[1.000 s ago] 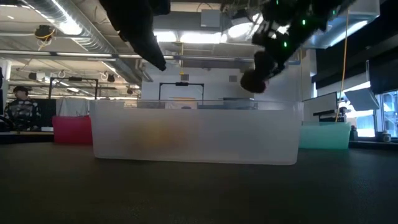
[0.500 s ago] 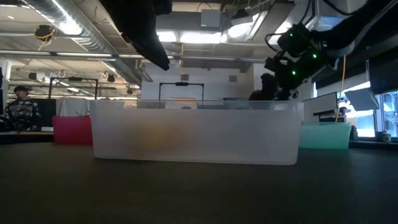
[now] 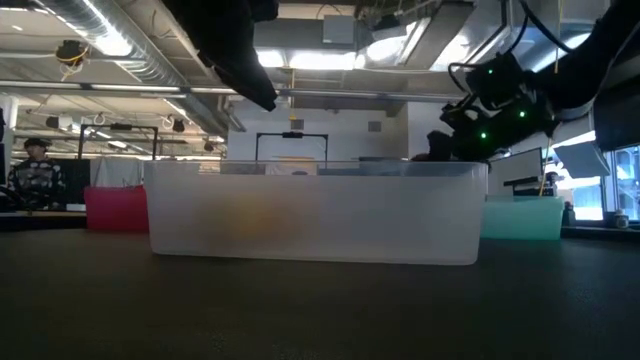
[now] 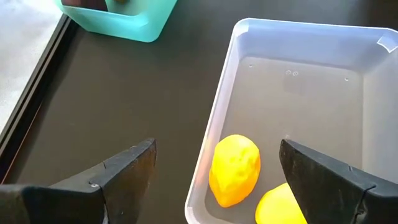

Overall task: Sort produce into baskets
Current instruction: Put the apple into the blue bin

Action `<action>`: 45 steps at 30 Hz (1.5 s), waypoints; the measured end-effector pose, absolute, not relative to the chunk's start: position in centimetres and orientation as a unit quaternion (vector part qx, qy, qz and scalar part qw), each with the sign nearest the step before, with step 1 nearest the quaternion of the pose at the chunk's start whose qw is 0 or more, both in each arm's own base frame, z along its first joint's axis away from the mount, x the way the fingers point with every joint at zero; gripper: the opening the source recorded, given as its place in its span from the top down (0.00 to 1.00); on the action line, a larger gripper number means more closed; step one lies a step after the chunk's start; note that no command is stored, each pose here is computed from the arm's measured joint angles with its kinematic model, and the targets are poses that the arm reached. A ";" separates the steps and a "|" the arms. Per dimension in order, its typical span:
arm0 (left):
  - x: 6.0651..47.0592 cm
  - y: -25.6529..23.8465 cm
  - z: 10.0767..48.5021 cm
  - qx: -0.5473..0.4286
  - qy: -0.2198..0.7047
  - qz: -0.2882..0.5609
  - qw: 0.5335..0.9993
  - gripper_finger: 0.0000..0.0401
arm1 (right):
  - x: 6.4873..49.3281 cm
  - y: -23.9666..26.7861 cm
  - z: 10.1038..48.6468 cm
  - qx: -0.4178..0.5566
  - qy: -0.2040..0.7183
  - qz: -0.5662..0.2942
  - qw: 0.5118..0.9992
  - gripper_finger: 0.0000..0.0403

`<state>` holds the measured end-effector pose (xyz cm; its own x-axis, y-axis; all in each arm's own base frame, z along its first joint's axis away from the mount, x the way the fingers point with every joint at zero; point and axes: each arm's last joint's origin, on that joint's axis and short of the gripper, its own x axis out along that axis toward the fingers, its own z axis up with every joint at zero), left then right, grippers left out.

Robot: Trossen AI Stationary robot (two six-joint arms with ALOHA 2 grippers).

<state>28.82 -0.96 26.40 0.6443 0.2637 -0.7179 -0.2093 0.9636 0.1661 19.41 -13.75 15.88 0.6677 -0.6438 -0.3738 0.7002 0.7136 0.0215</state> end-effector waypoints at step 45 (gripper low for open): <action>29.1 -1.1 26.6 0.032 0.388 0.103 0.915 0.16 | 20.2 -14.6 12.4 0.108 0.191 -0.413 0.884 0.29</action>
